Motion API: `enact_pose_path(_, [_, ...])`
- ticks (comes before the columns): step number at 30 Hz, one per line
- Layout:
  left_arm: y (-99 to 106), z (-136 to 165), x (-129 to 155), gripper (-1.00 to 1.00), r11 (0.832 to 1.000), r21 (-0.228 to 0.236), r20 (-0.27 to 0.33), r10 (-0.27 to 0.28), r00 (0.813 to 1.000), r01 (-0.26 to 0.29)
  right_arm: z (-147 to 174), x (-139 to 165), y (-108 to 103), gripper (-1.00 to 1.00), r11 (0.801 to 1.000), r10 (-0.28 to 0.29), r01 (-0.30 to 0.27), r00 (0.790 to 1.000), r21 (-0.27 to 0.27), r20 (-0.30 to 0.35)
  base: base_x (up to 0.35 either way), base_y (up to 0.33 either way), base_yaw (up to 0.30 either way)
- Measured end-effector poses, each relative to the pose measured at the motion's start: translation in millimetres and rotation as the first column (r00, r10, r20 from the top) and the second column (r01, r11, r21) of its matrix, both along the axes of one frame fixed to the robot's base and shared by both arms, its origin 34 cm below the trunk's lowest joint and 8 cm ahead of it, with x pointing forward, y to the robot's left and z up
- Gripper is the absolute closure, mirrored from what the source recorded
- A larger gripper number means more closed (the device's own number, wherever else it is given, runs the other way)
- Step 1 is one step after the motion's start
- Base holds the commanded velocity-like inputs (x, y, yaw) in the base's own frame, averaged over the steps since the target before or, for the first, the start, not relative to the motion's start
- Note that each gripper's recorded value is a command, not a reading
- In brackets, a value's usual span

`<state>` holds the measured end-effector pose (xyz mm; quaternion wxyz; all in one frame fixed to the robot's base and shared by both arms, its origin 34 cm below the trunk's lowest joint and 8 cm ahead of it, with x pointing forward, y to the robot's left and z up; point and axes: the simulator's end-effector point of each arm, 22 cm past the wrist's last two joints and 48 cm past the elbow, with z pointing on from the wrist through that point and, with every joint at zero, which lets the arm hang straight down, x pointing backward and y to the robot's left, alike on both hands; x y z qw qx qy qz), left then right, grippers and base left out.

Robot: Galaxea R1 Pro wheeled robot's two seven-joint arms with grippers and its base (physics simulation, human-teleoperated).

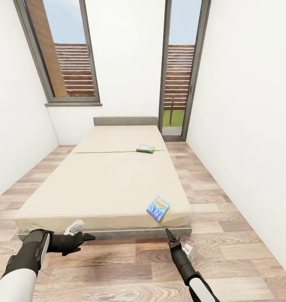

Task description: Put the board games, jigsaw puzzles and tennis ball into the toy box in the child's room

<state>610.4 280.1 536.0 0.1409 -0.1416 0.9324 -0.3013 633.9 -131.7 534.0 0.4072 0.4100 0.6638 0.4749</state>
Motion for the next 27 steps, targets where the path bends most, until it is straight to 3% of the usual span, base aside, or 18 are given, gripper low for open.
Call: enact_pose_path(27, [-1.3,0.0,0.5,-1.00,1.000,0.004,0.004,-0.008,1.000,0.008,-0.8,0.5,-4.8,-1.00,1.000,-0.004,0.004,1.000,-0.009,-0.001,0.073,0.005,0.000])
